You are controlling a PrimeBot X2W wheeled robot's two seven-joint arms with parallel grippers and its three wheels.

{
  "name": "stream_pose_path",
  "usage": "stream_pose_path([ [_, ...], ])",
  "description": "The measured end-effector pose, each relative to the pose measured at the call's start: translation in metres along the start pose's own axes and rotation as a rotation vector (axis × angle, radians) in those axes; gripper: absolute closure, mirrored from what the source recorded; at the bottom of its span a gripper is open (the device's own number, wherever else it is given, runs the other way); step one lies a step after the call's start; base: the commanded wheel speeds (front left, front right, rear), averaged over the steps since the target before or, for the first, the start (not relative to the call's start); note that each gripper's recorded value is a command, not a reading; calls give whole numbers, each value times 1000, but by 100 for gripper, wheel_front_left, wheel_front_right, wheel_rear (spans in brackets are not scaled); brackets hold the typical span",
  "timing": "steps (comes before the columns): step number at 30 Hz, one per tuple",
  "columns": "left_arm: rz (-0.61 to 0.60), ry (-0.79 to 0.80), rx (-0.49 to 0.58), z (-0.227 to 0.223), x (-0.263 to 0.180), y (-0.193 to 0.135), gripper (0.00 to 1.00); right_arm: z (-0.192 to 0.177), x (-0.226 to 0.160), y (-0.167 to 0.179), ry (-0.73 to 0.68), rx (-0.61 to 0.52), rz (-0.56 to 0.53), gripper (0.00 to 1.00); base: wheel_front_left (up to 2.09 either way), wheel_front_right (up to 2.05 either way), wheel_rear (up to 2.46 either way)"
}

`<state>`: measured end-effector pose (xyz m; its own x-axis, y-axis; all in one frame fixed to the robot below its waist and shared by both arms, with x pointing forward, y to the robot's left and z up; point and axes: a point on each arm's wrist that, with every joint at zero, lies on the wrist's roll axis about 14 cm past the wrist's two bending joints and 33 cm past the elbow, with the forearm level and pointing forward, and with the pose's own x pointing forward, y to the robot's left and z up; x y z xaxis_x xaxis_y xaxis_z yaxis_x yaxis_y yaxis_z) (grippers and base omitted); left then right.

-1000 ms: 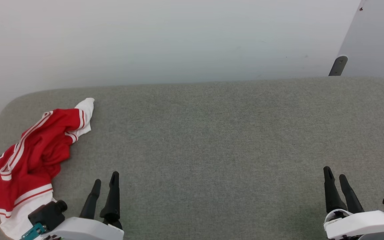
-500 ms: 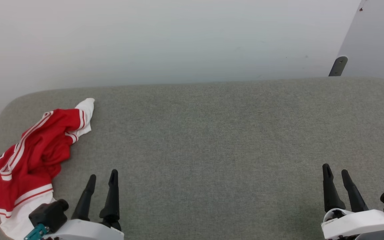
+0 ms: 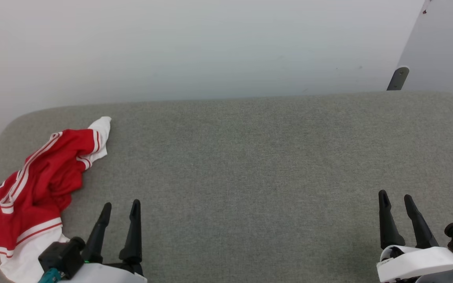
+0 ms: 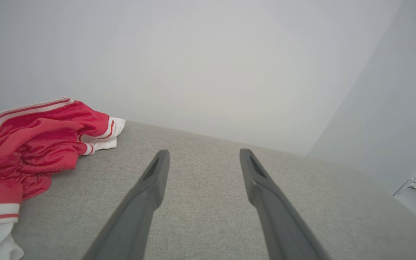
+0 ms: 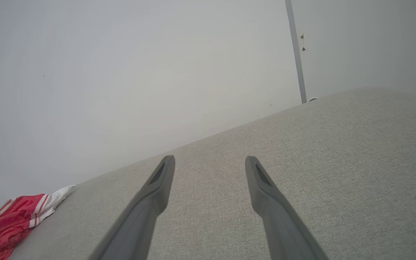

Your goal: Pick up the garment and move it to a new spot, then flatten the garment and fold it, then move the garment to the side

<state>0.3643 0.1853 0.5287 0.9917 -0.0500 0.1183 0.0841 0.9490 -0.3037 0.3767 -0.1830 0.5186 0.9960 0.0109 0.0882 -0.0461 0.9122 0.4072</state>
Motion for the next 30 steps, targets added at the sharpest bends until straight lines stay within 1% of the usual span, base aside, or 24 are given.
stream_pose_path([
  [14, -41, -29, 113, 5, -3, -7, 0, 8, 1, 7, -32, -104, 33, 0, 0, 0, 0],
  [30, -80, -53, 213, 9, -6, -14, 0, 11, -1, 15, -53, -209, 67, 0, 0, 0, 0],
])
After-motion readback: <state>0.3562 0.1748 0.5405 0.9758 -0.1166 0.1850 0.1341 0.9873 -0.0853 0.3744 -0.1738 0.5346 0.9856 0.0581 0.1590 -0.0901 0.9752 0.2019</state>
